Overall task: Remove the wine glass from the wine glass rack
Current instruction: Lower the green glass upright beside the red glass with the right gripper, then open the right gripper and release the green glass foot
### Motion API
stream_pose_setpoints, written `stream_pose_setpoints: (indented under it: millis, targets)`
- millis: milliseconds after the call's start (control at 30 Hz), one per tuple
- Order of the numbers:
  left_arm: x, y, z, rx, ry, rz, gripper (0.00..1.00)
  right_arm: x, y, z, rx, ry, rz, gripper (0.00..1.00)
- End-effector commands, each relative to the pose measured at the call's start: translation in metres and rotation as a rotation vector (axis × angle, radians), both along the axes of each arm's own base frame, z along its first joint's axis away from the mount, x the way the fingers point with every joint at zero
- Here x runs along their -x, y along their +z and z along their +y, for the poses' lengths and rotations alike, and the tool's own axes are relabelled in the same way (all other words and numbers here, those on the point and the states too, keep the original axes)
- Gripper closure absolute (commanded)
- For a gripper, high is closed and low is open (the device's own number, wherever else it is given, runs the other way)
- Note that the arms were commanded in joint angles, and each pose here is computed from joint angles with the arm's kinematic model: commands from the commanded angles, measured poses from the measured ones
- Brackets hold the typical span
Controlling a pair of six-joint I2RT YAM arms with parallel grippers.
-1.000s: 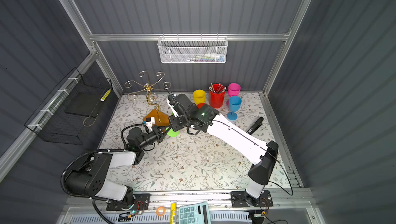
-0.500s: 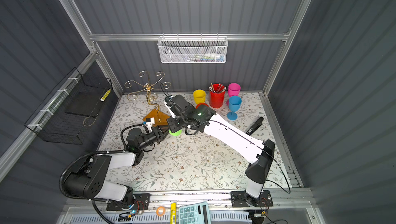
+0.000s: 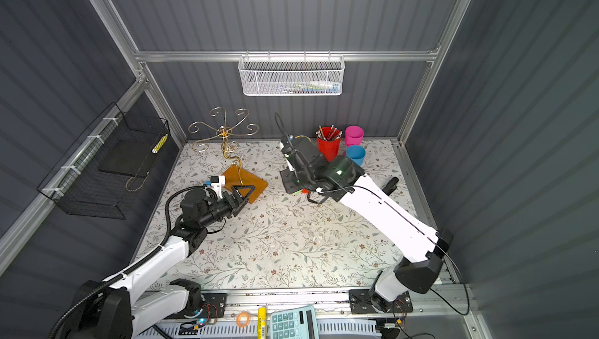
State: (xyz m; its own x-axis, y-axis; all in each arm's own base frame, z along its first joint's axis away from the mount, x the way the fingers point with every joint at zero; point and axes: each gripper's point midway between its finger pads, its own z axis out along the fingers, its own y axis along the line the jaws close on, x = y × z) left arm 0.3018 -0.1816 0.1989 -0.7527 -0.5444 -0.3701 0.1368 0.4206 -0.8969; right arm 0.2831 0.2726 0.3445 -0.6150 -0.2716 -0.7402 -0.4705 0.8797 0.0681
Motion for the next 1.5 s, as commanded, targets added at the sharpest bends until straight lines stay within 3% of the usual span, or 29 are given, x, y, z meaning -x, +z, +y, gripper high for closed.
stream_pose_setpoints:
  millis: [0, 300, 600, 800, 1300, 1467]
  targets:
    - [0.009, -0.020, 0.009, -0.128, 0.007, 0.054, 0.00, -0.003, -0.009, -0.041, 0.067, -0.092, 0.012, 1.00]
    - [0.024, -0.033, 0.030, -0.271, 0.053, 0.080, 0.00, -0.040, -0.048, -0.099, 0.074, -0.252, 0.094, 1.00]
    - [0.039, -0.029, 0.048, -0.360, 0.098, 0.067, 0.00, -0.103, -0.101, -0.119, 0.058, -0.335, 0.166, 1.00]
    - [0.048, -0.027, 0.062, -0.430, 0.137, 0.061, 0.00, -0.134, -0.128, -0.117, 0.118, -0.345, 0.195, 1.00]
    - [0.049, -0.032, 0.071, -0.471, 0.168, 0.090, 0.00, -0.158, -0.172, -0.101, 0.144, -0.312, 0.264, 1.00]
    - [0.047, -0.033, 0.072, -0.475, 0.175, 0.096, 0.00, -0.156, -0.177, -0.099, 0.143, -0.300, 0.281, 0.91]
